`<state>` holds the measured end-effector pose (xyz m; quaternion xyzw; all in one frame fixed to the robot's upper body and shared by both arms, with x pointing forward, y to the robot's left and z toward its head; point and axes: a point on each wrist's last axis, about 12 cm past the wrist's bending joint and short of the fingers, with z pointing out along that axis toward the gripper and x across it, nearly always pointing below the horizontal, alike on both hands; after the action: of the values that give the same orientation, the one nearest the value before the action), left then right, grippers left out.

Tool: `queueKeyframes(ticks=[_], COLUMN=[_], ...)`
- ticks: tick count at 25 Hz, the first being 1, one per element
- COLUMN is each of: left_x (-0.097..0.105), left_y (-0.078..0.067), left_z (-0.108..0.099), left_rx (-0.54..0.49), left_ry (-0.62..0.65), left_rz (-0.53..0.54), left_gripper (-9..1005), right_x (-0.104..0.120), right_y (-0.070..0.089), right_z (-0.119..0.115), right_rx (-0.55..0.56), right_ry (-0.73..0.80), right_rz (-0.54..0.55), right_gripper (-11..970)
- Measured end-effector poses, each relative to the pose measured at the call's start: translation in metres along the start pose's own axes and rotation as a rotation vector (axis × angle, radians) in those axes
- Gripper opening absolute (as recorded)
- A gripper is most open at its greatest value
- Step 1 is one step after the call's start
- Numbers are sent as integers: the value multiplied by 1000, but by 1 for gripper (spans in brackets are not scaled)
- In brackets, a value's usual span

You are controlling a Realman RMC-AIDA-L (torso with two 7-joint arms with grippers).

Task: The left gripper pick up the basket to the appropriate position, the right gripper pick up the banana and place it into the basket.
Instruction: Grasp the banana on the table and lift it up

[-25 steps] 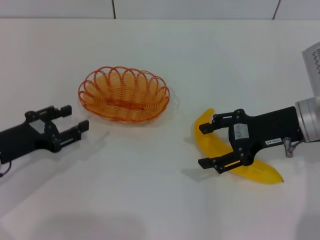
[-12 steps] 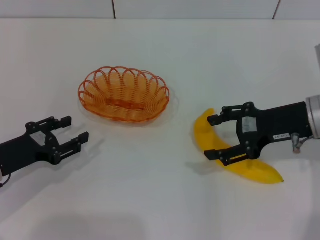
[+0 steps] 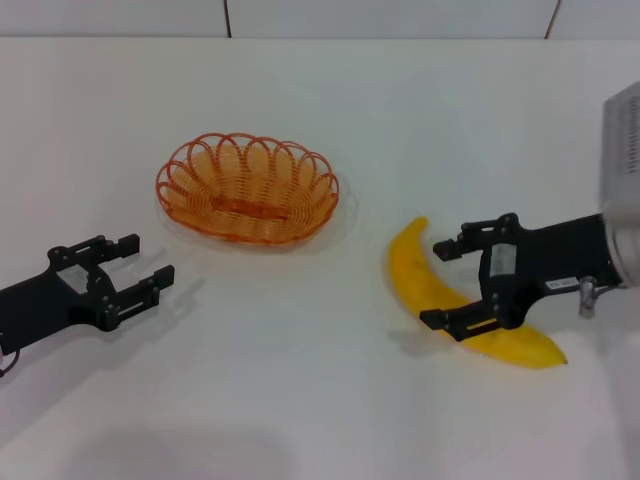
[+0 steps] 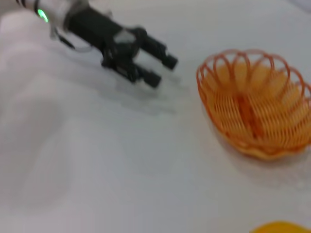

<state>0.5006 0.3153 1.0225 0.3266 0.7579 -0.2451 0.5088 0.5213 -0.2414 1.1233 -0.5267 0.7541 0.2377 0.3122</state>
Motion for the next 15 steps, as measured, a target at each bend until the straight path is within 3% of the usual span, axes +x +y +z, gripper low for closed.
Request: queueKeyframes(ticks=[8,15], left_x=[0,-4], left_y=[2,3], left_z=[1,5], left_rx=[-16,-9], left_ry=[11,5], left_rz=[3,12], left_gripper=[650,650], right_x=[-15,-16], right_y=[12,9], right_z=[11,15], right_rx=[37,74], right_ry=[166,225], right_rz=[-8,-9], right_gripper=[865,864])
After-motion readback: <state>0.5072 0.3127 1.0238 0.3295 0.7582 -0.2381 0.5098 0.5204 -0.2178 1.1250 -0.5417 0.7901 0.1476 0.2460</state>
